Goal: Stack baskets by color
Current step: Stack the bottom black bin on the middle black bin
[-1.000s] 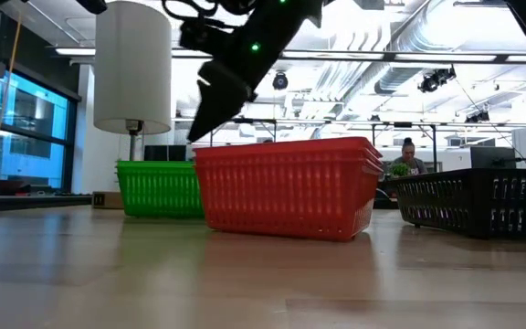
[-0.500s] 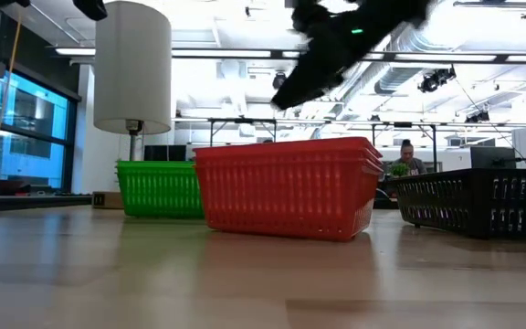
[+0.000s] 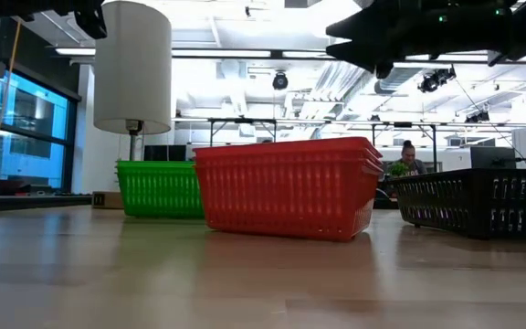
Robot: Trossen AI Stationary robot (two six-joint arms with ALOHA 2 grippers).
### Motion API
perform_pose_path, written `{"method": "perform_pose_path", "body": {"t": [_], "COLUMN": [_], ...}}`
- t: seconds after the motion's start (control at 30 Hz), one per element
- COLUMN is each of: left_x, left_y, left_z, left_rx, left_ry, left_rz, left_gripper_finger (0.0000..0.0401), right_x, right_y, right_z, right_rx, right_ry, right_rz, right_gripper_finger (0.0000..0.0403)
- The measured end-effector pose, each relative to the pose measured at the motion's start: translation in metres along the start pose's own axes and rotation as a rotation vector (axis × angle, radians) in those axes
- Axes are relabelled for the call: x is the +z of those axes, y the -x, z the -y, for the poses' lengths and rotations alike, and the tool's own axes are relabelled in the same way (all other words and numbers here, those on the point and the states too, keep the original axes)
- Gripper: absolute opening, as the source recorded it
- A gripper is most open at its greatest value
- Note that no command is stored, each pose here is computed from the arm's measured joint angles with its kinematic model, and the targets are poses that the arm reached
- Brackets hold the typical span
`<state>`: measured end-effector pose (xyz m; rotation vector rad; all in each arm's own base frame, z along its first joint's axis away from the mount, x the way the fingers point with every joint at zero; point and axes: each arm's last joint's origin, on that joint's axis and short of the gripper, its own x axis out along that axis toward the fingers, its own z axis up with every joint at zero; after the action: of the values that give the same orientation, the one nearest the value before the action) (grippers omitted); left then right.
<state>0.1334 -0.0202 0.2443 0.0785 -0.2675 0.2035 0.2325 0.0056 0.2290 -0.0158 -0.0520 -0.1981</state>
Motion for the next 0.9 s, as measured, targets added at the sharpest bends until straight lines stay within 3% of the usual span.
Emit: {"method": "perform_pose_path", "body": {"t": [0.37,0.9], "left_x": [-0.001,-0.01], "left_y": [-0.001,-0.006], "left_z": [0.001,0.004], "left_rx": [-0.003,-0.007], "left_ry": [0.064,0.042], "left_rz": [-0.01,-0.061], "left_gripper_finger": [0.0,0.0], "right_x": [-0.008,-0.011], "right_y": [0.0,0.001], "right_z": [-0.001,-0.001], "right_rx": [0.025,0.027], "right_ry": [-0.027,0.009], "right_rz": [-0.079,-0.103], "right_gripper_finger": [0.0259,0.0259]}}
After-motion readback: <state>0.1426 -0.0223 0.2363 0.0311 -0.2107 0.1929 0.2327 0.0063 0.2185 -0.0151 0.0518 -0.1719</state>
